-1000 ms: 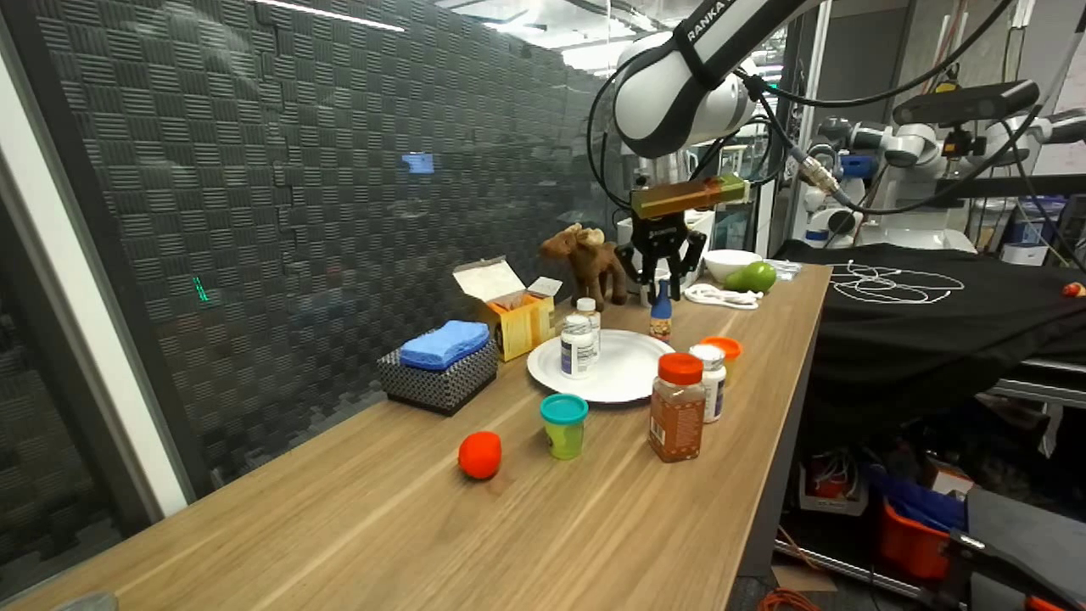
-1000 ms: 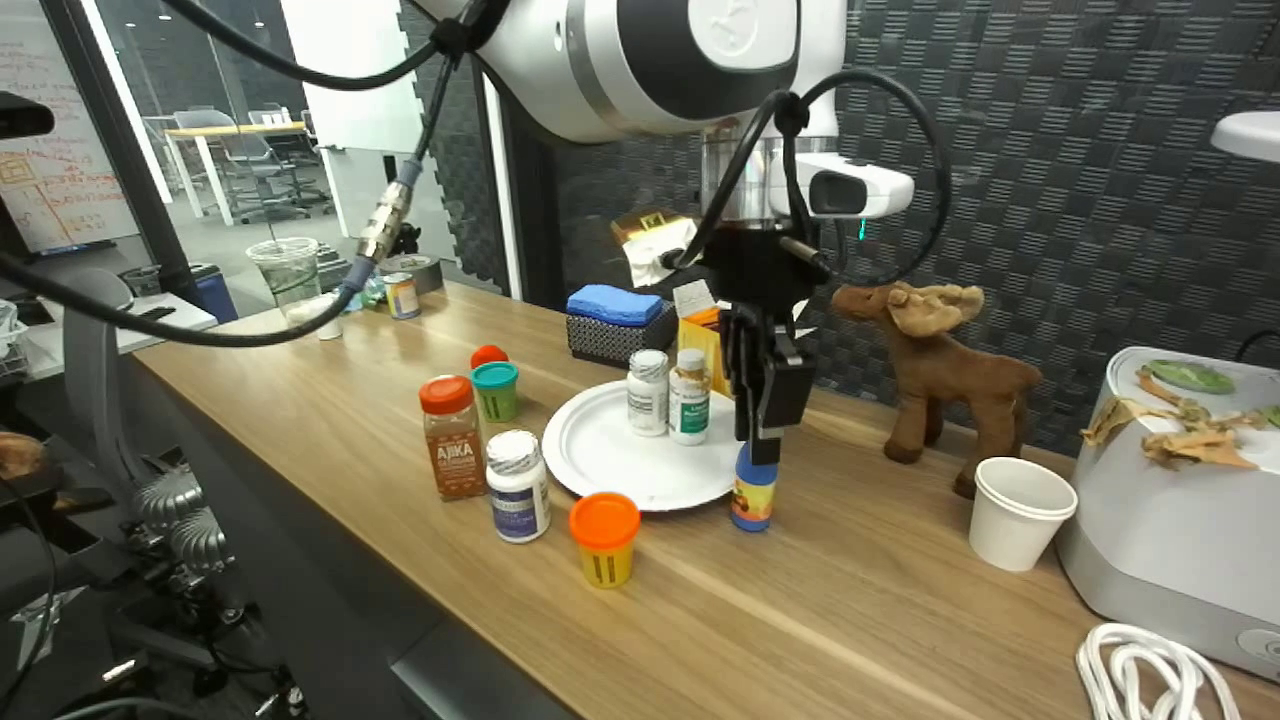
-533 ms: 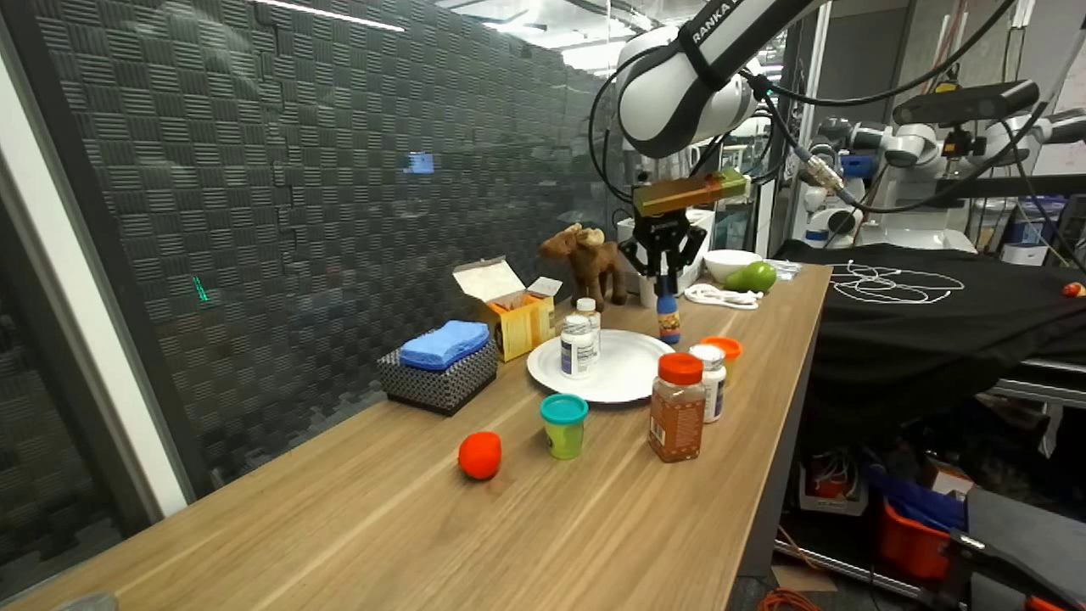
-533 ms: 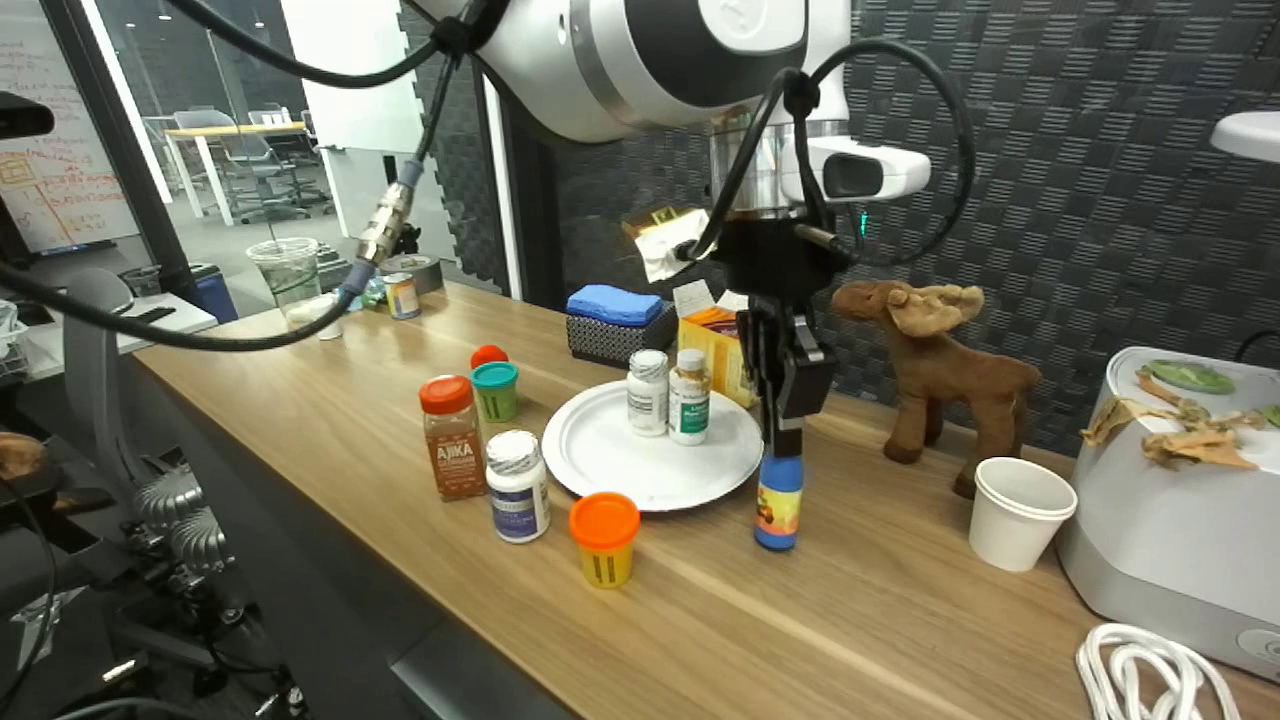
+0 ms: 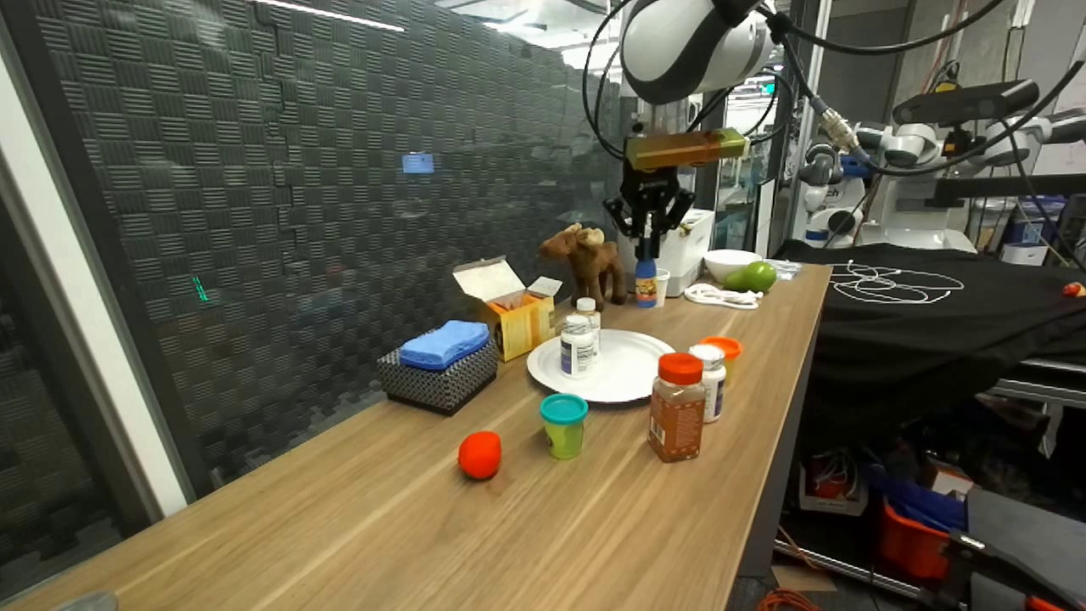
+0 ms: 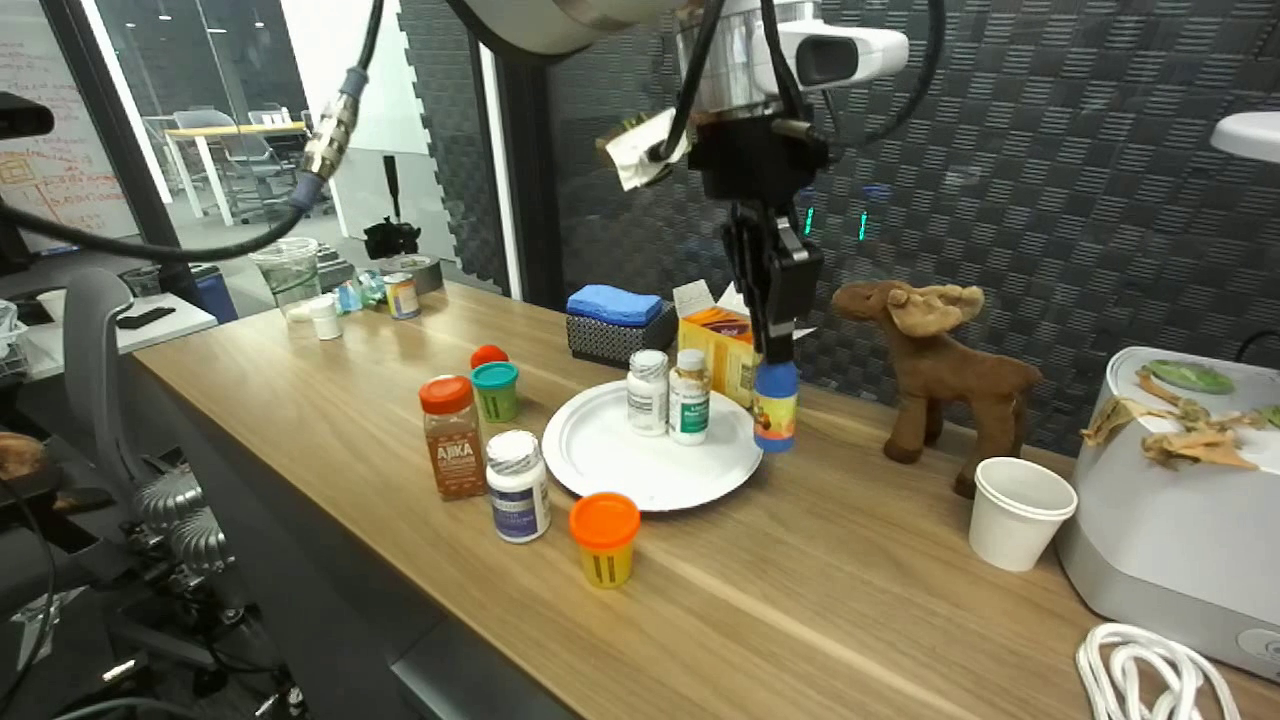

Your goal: Pick up all the objects surrounding the white plate and arrange them on the plate

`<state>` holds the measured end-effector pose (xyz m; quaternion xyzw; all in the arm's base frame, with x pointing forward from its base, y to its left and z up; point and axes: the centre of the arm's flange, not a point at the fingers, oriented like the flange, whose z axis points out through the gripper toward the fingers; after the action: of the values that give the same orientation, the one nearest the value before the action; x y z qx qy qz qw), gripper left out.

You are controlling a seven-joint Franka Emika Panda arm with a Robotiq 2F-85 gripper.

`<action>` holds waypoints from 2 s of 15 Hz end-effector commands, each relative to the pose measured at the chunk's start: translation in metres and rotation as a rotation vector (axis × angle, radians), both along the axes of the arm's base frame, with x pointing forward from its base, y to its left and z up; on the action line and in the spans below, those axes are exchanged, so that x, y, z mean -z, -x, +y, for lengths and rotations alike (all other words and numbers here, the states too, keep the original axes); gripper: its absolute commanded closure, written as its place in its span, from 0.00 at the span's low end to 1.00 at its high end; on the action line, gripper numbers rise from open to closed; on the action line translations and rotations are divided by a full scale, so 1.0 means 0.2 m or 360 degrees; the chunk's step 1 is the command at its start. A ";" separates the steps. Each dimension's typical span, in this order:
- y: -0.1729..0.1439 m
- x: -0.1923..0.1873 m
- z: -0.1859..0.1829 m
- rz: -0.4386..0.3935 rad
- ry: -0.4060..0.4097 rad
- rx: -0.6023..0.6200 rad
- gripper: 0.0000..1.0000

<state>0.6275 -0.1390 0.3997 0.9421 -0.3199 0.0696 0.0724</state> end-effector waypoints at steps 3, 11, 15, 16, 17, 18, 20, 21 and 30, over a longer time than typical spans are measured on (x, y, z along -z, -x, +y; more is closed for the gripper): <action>0.00 -0.07 0.19 -0.0078 -0.0115 -0.0176 0.95; -0.04 0.07 0.30 -0.0053 -0.0198 -0.0273 0.95; -0.06 0.13 0.28 -0.0042 -0.0254 -0.0301 0.94; -0.06 0.15 0.28 -0.0036 -0.0262 -0.0295 0.94; -0.06 0.17 0.28 -0.0023 -0.0265 -0.0300 0.94; -0.07 0.19 0.27 -0.0010 -0.0260 -0.0302 0.94; -0.07 0.23 0.26 0.0024 -0.0242 -0.0299 0.93; -0.06 0.24 0.25 0.0036 -0.0237 -0.0297 0.93; -0.07 0.29 0.17 0.0021 -0.0262 -0.0239 0.93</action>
<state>0.6375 -0.0957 0.3387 0.9689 -0.2457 0.0273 0.0036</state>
